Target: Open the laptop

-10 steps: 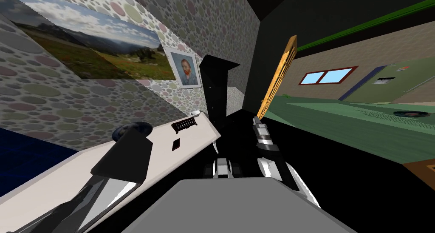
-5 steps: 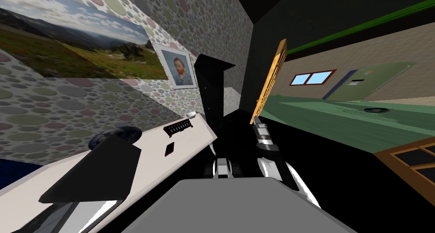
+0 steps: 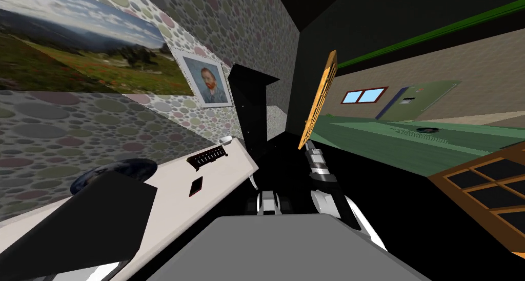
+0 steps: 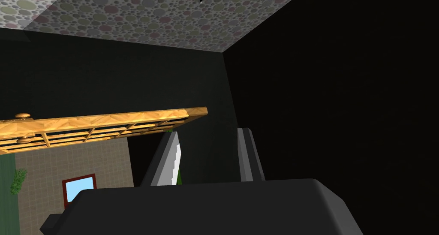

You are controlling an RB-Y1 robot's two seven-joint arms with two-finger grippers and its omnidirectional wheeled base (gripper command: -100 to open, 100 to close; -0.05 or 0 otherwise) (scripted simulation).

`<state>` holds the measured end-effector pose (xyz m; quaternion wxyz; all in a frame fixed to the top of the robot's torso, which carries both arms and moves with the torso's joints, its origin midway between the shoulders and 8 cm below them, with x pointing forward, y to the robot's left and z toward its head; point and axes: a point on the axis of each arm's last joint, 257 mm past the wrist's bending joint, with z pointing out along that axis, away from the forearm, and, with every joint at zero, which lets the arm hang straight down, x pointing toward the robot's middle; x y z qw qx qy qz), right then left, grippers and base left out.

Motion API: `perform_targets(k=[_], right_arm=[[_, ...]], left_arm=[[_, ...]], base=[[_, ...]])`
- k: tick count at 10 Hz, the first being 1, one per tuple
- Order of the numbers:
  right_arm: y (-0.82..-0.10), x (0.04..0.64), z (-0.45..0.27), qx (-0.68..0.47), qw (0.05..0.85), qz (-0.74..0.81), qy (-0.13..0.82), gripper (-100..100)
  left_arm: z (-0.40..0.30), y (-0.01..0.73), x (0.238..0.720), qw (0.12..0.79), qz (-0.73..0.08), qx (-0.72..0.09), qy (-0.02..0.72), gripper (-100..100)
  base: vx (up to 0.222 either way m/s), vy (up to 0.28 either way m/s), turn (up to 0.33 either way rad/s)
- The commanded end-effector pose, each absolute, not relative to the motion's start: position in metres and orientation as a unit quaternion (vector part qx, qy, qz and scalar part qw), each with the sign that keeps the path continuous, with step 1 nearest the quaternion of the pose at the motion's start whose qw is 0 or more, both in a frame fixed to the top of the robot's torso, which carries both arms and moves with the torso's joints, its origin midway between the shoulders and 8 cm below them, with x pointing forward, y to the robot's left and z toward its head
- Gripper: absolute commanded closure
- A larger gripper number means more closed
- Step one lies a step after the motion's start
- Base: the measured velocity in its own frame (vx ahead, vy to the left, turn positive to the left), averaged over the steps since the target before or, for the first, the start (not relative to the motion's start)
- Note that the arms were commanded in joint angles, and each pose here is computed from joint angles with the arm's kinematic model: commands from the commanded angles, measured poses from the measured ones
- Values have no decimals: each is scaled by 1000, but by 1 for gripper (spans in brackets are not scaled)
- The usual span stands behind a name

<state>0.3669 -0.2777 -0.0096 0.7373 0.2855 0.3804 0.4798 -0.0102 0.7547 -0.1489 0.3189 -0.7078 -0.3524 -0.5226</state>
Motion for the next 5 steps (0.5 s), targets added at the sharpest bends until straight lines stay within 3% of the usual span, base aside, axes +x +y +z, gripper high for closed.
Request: perform_targets(k=[1, 5], right_arm=[[-278, 367, -10, 285, 737, 480, 380, 0], [-278, 367, -10, 285, 737, 480, 380, 0]], left_arm=[[-135, 759, -30, 323, -513, -708, -361, -100], [-113, 764, -61, 332, -497, -709, -374, -100]], base=[[48, -54, -103], [56, -58, -121]])
